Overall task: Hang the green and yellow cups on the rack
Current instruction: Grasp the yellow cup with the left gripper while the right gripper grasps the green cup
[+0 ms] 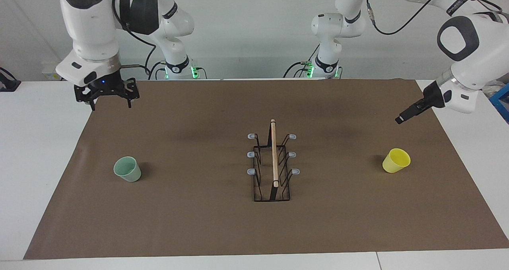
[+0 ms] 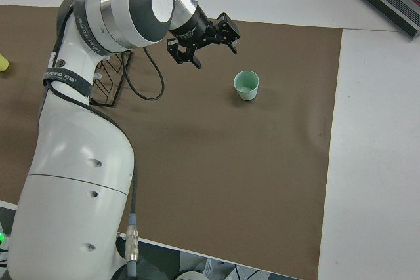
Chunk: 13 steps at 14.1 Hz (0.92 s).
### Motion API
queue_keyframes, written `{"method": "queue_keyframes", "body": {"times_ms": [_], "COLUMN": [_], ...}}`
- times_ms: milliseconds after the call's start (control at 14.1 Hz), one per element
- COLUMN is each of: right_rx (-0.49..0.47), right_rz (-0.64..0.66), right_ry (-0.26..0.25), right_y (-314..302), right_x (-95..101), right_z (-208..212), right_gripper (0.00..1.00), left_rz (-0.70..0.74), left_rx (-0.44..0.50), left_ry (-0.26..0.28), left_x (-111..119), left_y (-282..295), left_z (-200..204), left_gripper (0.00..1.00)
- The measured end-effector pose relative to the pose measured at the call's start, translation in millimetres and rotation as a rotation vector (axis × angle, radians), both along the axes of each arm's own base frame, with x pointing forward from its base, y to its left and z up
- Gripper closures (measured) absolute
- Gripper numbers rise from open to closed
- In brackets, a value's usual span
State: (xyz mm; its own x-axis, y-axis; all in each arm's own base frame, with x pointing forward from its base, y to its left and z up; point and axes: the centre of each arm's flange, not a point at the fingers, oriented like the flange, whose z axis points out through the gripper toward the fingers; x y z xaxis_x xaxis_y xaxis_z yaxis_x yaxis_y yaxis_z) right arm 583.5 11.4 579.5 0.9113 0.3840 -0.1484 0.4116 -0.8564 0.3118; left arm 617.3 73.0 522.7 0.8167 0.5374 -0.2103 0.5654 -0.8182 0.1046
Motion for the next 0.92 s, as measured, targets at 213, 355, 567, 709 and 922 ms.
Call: {"method": "queue_keyframes", "body": {"times_ms": [213, 355, 567, 709, 922], "right_rx": [-0.032, -0.034, -0.177, -0.255, -0.343], "right_rz": [0.154, 0.232, 0.569, 0.856, 0.970], "right_ry": [0.078, 0.117, 0.256, 0.334, 0.405], "right_y": [-2, -16, -15, -7, -23], "right_x": [-2.3, -3.8, -2.5, 3.6, 4.6], "right_z": [-8, -7, 2, 3, -6], "right_gripper": [0.00, 0.00, 0.00, 0.00, 0.00], "left_rz": [0.266, 0.461, 0.662, 0.739, 0.827], "left_rx": [-0.011, -0.005, -0.018, -0.026, -0.033], "left_ry": [0.050, 0.077, 0.127, 0.134, 0.130], "left_x": [21, 38, 56, 65, 71], "left_y": [7, 14, 38, 63, 99], "left_z": [-24, -45, -84, -109, -142], "left_gripper": [0.00, 0.00, 0.00, 0.00, 0.00]}}
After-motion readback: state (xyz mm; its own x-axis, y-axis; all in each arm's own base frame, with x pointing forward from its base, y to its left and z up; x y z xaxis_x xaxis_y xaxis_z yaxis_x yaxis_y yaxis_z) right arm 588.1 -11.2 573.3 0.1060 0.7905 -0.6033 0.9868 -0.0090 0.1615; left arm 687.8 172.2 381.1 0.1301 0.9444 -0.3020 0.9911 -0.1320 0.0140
